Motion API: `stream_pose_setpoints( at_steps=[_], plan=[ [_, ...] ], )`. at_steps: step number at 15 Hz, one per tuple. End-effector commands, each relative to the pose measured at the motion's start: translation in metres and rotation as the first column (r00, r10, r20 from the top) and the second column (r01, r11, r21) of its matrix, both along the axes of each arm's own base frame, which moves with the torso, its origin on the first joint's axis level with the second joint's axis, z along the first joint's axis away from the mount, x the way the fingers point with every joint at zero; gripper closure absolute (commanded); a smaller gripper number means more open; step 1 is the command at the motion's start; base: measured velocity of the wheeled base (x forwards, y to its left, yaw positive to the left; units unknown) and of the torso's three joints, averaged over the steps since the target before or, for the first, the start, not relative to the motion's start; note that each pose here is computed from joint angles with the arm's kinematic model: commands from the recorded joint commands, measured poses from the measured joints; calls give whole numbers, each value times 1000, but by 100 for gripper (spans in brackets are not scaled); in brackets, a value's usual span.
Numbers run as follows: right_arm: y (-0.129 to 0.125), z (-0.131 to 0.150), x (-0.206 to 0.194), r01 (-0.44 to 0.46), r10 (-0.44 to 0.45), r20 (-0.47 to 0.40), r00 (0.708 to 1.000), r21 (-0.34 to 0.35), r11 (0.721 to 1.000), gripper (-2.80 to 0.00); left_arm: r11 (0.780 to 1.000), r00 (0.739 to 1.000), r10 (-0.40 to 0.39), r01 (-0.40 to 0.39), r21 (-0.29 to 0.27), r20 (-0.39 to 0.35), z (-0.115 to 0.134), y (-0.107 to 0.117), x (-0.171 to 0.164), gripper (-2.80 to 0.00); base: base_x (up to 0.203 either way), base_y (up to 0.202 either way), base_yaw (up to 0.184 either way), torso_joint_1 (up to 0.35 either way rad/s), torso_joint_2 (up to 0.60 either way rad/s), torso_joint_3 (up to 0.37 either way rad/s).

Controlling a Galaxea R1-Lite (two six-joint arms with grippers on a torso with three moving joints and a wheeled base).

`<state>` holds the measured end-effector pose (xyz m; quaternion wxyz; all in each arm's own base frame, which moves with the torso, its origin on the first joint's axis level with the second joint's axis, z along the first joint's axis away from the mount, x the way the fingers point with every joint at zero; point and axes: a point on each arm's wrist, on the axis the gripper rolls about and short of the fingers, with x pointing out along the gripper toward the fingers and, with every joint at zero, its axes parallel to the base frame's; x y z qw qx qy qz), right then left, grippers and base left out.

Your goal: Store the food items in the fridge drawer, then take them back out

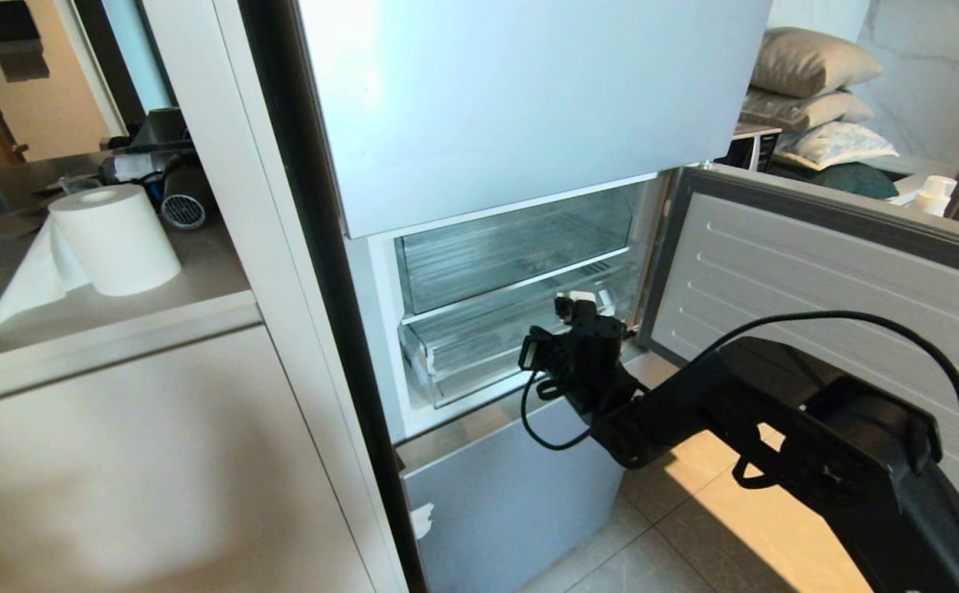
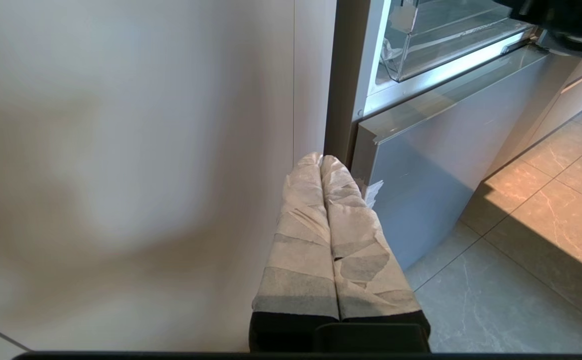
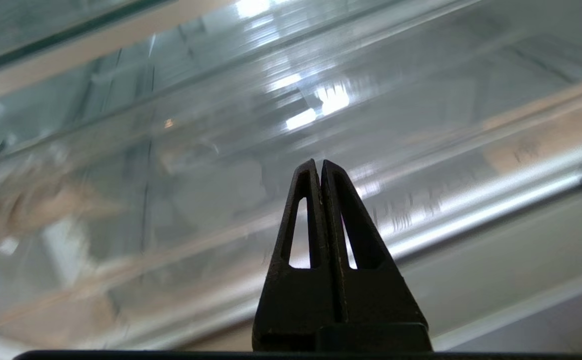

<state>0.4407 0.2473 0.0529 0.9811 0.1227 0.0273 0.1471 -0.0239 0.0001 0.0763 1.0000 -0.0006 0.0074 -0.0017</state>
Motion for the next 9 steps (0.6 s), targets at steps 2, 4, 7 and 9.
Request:
stream_pose_setpoints(
  at_steps=[2, 4, 7, 9],
  plan=[
    [-18, 69, -61, -36, 36, -6, 999, -9, 999, 0, 1000, 1000, 0, 0, 0, 0, 0, 0, 0, 0, 0, 0, 0, 0, 0, 0],
    [-40, 99, -114, -62, 61, -49, 997, -38, 997, 0, 1000, 1000, 0, 0, 0, -2, 0, 0, 0, 0, 0, 0, 0, 0, 0, 0],
    [-96, 147, -206, -81, 77, -68, 995, -60, 995, 0, 1000, 1000, 0, 0, 0, 0, 0, 0, 0, 0, 0, 0, 0, 0, 0, 0],
    [-149, 165, -270, -68, 64, -41, 997, -99, 993, 0, 1000, 1000, 0, 0, 0, 0, 0, 0, 0, 0, 0, 0, 0, 0, 0, 0]
  ],
)
